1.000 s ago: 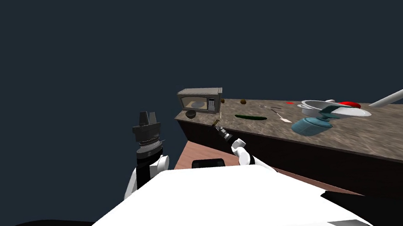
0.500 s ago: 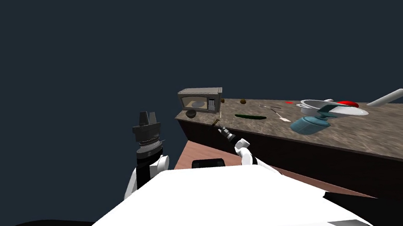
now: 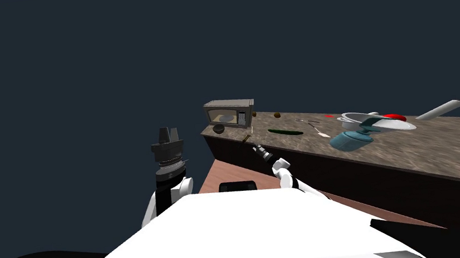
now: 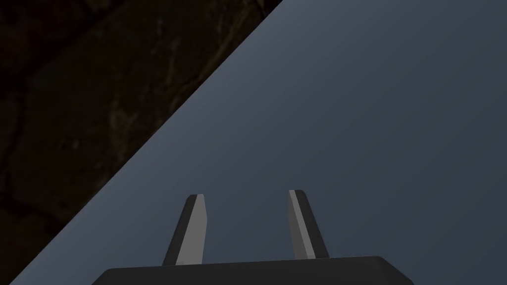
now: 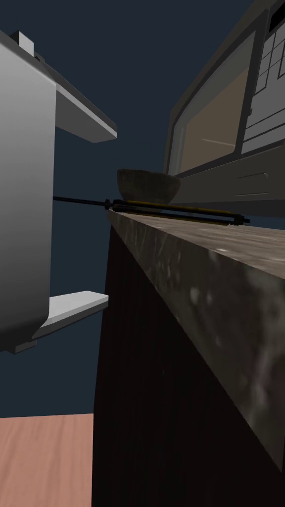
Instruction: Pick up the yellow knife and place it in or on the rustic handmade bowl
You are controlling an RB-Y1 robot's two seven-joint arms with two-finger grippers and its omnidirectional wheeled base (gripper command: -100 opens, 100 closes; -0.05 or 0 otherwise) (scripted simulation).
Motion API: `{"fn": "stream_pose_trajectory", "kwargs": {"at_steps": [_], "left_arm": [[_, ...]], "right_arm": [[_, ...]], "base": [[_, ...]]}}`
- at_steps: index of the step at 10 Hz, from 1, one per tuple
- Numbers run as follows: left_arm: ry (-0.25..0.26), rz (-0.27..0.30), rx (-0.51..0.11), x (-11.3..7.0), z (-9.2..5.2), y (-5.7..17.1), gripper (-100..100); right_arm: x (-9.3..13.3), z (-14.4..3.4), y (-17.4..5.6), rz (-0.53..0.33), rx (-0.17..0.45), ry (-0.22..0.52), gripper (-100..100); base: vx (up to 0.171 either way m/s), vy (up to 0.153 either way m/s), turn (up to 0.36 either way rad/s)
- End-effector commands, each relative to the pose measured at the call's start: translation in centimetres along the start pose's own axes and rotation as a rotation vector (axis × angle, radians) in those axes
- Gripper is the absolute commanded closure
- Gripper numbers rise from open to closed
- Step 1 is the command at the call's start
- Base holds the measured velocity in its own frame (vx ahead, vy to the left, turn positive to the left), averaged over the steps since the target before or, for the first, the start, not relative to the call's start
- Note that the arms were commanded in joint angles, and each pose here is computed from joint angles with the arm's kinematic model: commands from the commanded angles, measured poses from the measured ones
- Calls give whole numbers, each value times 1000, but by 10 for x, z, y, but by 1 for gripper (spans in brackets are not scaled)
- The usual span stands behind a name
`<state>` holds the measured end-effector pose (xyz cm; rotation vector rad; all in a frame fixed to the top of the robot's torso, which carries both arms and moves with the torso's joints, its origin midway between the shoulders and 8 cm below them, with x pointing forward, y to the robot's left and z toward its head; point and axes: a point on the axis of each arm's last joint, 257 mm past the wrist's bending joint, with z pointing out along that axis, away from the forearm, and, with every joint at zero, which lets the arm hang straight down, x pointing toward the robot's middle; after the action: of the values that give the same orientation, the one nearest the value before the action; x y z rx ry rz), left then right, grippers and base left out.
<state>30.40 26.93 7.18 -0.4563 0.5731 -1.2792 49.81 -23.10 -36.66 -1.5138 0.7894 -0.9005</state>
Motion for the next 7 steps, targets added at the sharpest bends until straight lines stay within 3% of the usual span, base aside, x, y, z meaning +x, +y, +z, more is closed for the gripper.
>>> {"fn": "stream_pose_trajectory", "kwargs": {"at_steps": [1, 2, 4, 7], "left_arm": [[0, 0, 0, 0, 0, 0, 0], [0, 0, 0, 0, 0, 0, 0], [0, 0, 0, 0, 0, 0, 0], [0, 0, 0, 0, 0, 0, 0]], "right_arm": [[18, -19, 13, -24, -44, 30, -100], [18, -19, 13, -24, -44, 30, -100], [27, -34, 29, -27, -87, 59, -100], [22, -53, 59, 8, -150, 106, -100]], "base": [[-113, 73, -13], [-102, 56, -13], [-88, 68, -8], [-111, 93, -18]]}}
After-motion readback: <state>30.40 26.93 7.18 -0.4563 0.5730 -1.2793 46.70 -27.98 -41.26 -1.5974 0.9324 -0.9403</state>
